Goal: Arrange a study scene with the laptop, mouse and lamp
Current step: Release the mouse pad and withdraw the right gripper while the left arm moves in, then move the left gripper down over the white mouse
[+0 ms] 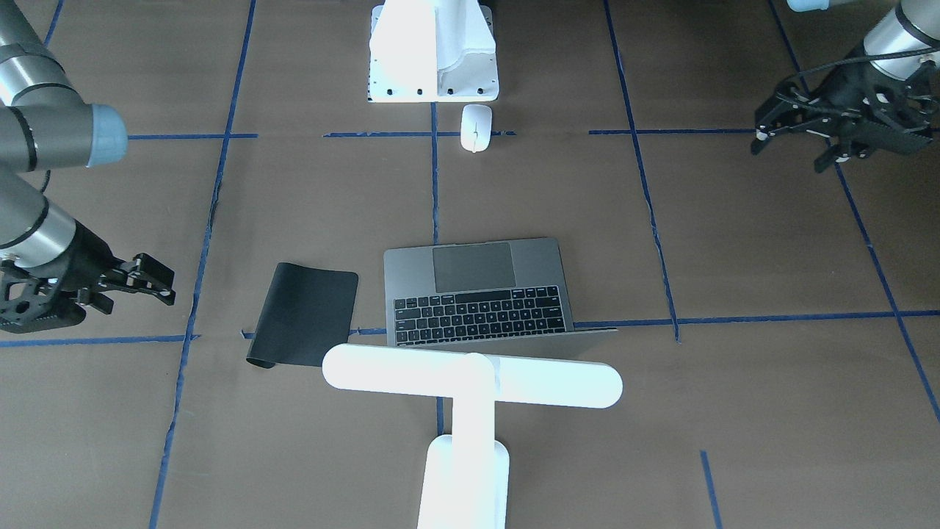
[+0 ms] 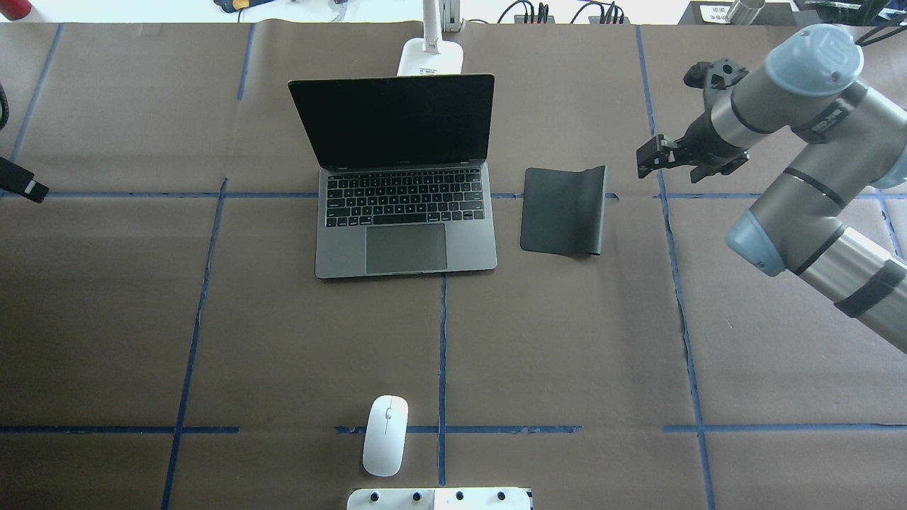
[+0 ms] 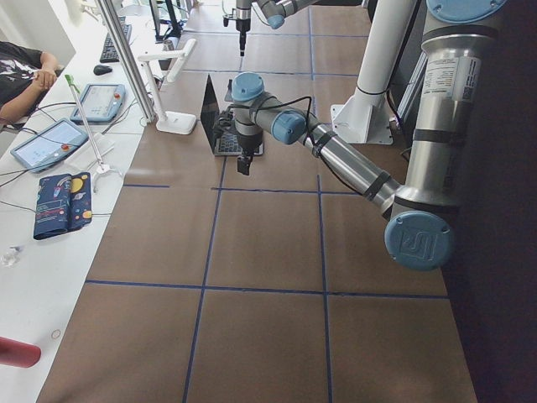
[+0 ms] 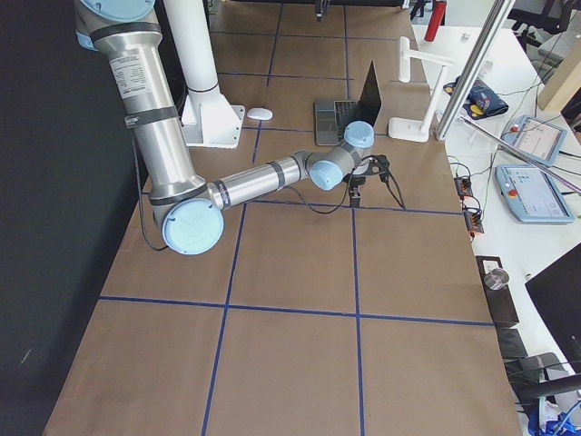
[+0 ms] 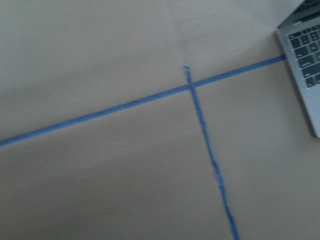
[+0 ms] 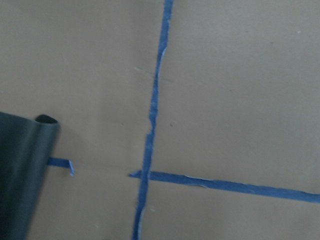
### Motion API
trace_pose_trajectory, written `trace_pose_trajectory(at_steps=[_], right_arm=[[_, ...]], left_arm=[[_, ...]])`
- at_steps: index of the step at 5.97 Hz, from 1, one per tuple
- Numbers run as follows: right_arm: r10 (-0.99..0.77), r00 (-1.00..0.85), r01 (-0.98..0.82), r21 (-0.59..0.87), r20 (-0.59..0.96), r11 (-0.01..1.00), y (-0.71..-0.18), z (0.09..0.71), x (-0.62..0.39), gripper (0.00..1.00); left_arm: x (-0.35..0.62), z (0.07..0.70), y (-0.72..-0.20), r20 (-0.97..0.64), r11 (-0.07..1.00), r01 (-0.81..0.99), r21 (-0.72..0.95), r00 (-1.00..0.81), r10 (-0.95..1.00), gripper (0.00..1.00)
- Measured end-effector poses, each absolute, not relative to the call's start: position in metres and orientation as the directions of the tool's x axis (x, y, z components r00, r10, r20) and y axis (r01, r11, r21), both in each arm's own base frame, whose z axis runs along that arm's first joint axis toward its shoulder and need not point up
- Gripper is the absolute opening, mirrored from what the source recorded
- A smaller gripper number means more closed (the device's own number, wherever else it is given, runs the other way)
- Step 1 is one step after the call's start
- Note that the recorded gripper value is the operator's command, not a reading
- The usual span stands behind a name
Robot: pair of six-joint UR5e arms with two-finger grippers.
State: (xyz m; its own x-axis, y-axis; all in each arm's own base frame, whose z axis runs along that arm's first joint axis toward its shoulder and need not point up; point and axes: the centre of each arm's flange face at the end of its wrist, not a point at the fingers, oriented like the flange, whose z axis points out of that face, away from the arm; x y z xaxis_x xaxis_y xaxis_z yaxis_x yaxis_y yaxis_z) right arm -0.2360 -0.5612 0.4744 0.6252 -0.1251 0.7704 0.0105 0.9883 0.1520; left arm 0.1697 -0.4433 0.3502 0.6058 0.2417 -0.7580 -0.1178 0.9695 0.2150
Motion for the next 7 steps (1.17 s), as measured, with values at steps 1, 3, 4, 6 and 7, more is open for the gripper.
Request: trace_pose_trajectory(at_steps=[1,3,4,6,7], right_arm=[[-0.209,0.623,0.072,0.211,0.754,0.975,-0.55,0.511,-0.184,1.0],[-0.336,0.644,0.167,0.302,0.688,0.939,-0.522,0.58,-0.092,1.0],[-0.385,0.654,0.21,0.332,0.651,0.919,-0.507,0.608,-0.046,1.0],[-0.445,0.656,0.277,0.353,0.61,0.894,-0.465,0.657,0.013,1.0],[-0.464,0.653,0.301,0.356,0.598,0.885,-0.446,0.674,0.026,1.0]], left_arm=[[0.208,0.324,-0.423,-0.767,0.983,-0.079,0.168,0.616,0.181,1.0],[0.3,0.284,-0.382,-0.762,0.996,0.033,0.08,0.647,0.04,1.0],[0.335,0.272,-0.36,-0.763,0.996,0.084,0.035,0.646,-0.028,1.0],[0.386,0.26,-0.317,-0.759,0.986,0.153,-0.062,0.634,-0.146,1.0],[0.407,0.253,-0.295,-0.758,0.981,0.162,-0.108,0.625,-0.186,1.0]])
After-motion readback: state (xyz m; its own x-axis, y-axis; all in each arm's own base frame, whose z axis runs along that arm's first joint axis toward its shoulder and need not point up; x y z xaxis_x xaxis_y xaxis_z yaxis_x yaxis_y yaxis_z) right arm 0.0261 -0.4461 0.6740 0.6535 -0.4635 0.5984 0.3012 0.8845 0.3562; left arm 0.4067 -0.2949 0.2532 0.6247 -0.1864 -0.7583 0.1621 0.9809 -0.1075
